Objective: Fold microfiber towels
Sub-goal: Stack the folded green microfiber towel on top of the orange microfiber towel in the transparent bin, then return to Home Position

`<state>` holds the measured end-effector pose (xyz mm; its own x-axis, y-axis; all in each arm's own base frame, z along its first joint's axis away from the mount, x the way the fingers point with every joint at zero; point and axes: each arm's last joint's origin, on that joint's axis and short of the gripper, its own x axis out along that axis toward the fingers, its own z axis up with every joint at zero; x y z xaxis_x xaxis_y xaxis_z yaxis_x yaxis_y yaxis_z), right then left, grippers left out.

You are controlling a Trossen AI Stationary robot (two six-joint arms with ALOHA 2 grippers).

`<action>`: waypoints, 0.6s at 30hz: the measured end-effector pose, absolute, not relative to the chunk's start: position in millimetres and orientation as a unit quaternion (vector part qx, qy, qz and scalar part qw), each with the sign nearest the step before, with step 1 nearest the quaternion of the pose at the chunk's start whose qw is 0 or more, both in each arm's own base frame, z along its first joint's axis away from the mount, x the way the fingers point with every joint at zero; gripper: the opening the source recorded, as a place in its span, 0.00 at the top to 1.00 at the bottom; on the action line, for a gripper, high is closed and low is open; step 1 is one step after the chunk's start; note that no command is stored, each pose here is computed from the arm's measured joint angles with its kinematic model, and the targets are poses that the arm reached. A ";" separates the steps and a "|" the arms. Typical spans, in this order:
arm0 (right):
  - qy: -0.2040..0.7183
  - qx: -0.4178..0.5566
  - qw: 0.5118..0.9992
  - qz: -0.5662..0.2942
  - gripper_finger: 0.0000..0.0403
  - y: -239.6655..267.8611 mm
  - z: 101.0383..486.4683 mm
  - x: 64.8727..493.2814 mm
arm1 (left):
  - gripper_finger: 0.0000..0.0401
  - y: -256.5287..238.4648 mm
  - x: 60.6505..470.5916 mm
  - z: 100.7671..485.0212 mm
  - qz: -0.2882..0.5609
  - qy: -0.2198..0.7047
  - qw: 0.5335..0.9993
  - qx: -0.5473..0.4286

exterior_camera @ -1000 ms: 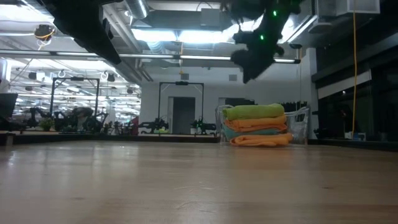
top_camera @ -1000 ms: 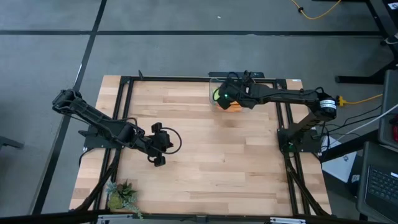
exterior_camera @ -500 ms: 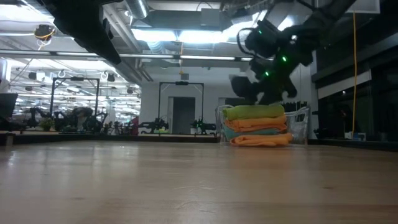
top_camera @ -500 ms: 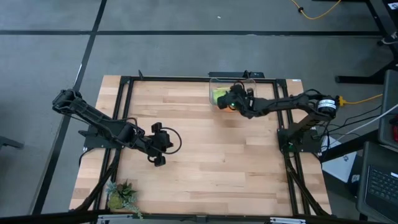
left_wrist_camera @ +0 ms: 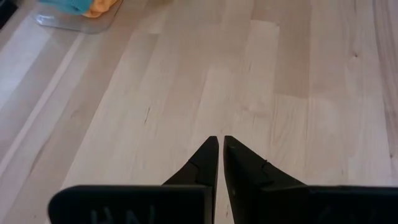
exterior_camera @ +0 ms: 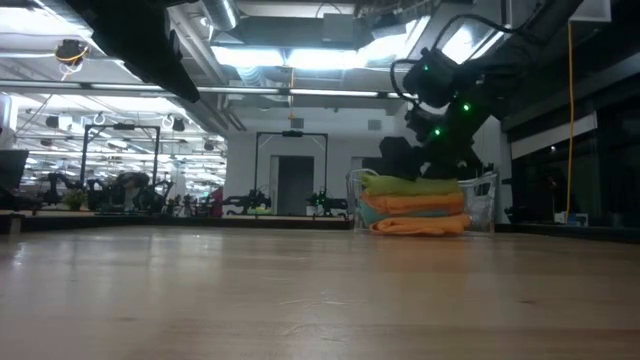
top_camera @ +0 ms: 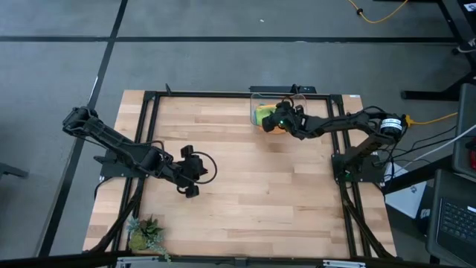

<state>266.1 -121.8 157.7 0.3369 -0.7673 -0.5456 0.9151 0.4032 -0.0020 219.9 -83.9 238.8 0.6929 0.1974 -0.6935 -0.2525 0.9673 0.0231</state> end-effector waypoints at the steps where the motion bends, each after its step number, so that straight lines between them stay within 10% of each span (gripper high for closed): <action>1: 0.234 0.150 0.805 -0.523 0.47 -122.4 162.4 267.8 | 0.95 -83.9 219.9 238.8 0.122 0.372 0.919 -0.037; 18: 0.117 0.200 0.946 -0.228 0.47 -83.7 306.5 275.6 | 0.95 -83.8 220.1 239.3 0.117 0.373 0.920 -0.017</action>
<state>275.6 -83.7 306.5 0.8682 -0.3852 -0.3129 0.4788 0.8158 0.3243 220.1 -83.8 239.3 0.6950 0.2017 -0.6901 -0.2274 0.9722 0.0551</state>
